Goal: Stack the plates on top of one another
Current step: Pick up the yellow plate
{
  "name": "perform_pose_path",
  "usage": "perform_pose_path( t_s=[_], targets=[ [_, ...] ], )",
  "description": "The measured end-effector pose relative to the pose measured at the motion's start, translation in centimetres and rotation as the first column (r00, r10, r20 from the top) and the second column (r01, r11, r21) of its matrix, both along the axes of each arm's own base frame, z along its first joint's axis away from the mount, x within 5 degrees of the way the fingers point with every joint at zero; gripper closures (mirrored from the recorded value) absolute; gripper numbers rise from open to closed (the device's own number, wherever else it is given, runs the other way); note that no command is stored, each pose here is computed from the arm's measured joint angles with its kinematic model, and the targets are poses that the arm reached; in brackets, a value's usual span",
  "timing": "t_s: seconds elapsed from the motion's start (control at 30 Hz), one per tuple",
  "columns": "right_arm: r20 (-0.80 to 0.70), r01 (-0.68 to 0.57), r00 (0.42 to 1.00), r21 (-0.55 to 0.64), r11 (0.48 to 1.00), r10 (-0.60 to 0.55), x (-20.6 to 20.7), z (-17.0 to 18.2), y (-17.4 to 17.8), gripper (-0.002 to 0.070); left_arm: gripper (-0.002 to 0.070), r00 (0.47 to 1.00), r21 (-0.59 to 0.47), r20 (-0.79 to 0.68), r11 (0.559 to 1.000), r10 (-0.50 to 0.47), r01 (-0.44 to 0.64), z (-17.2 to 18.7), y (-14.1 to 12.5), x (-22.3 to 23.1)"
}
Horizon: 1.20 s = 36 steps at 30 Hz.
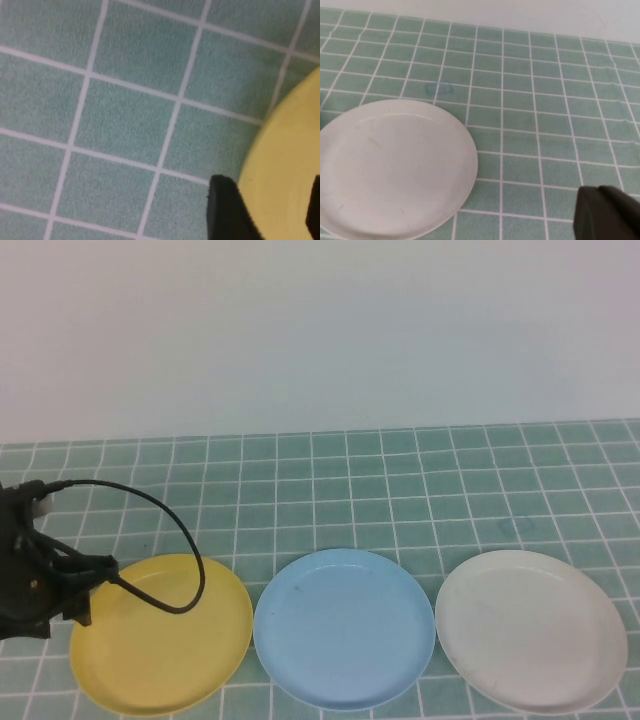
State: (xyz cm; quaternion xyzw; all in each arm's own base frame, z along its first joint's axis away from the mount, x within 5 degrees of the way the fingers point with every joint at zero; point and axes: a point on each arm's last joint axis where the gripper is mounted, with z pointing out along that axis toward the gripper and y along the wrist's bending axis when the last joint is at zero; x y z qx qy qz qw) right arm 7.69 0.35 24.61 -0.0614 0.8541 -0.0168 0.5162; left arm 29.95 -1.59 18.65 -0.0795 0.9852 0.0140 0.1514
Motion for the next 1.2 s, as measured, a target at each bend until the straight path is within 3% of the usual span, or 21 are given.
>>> perform_pose_path(
  t_s=[0.37, 0.4, 0.43, 1.03, 1.2],
  targets=[
    [0.000, 0.000, 1.000, 0.000, 1.000, 0.000, 0.0, 0.0, 0.0, 0.0678, 0.0397, 0.999, -0.001, -0.042, 1.000, 0.000, 0.000, -2.0, -0.1, 0.6],
    [0.000, 0.000, 1.000, 0.000, 1.000, 0.000, 0.0, 0.0, 0.0, 0.0678, 0.0428, 0.999, -0.001, -0.044, 1.000, 0.000, 0.000, -2.1, -0.1, 0.7],
    [0.000, 0.000, 1.000, 0.000, 1.000, 0.000, 0.0, 0.0, 0.0, 0.0678, 0.0412, 0.999, -0.001, -0.047, 1.000, 0.000, 0.000, -2.3, -0.1, 0.7],
    [-0.002, -0.001, 1.000, 0.002, 1.000, 0.001, 0.0, 0.0, 0.0, 0.0678, 0.0643, 0.999, 0.001, -0.049, 1.000, -0.006, 0.006, -3.2, -0.1, 1.1],
    [-0.002, -0.001, 1.000, 0.002, 1.000, 0.001, 0.0, 0.0, 0.0, 0.0678, 0.0655, 1.000, -0.002, -0.030, 1.000, -0.006, 0.006, -3.1, -0.1, 1.2]
  ],
)
